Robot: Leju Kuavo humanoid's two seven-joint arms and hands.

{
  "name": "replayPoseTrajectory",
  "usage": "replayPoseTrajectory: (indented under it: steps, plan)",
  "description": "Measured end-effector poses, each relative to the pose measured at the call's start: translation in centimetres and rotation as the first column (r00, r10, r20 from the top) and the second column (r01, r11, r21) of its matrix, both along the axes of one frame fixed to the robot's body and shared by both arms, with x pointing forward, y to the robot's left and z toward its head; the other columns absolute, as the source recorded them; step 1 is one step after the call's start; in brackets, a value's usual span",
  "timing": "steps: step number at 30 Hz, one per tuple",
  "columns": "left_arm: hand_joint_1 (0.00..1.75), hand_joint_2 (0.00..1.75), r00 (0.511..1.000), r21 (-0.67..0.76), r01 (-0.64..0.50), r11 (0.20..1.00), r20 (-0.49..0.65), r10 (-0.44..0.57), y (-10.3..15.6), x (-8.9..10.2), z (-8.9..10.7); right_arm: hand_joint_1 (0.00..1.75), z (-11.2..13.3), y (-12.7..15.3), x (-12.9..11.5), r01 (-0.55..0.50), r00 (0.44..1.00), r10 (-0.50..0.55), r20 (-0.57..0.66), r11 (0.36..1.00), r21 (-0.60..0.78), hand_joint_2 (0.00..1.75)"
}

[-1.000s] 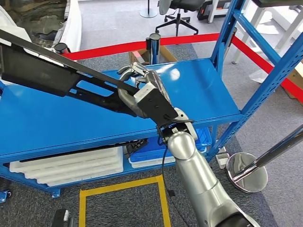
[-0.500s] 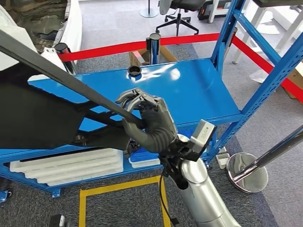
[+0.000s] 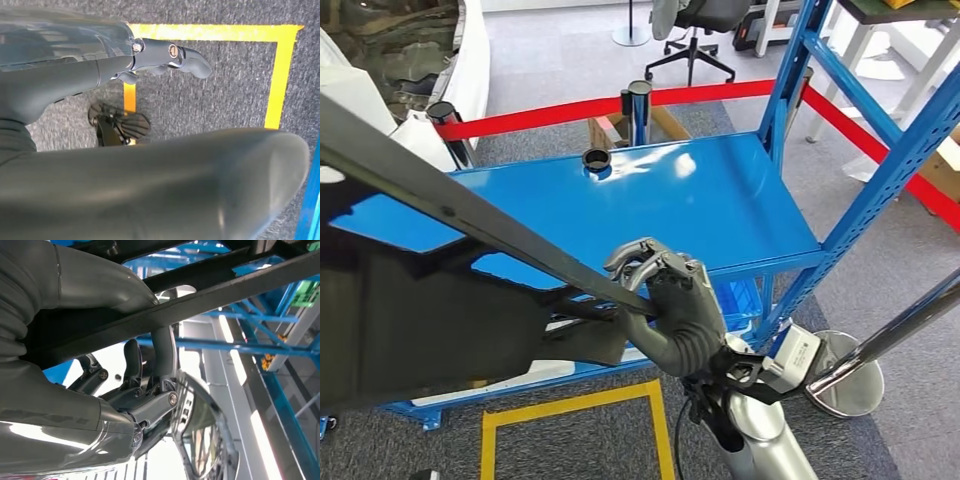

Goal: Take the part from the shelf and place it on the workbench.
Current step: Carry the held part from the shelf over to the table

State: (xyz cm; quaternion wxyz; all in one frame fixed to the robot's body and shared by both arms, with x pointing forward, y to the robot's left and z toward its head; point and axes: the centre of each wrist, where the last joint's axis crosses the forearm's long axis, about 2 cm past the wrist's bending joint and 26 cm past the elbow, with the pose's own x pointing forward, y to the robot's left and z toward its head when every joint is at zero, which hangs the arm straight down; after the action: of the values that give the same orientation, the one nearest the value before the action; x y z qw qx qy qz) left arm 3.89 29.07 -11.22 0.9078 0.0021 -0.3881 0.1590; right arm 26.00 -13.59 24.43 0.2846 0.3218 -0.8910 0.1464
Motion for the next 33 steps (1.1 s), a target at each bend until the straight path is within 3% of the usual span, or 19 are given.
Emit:
replayPoseTrajectory:
  steps: [12, 33]
  plan:
    - [0.00, 0.00, 0.995, 0.019, -0.053, 0.998, -0.082, 0.054, 0.7, -1.2, -0.1, 1.75, -1.6, -3.4, -1.2, 0.093, 0.996, -0.093, -0.012, 0.996, -0.012, 1.75]
    - [0.00, 0.00, 0.991, 0.072, -0.057, 0.996, -0.116, 0.065, 2.1, -1.7, -0.1, 1.75, -1.6, -5.4, -1.4, 0.144, 0.989, -0.144, 0.018, 0.989, -0.020, 1.75]
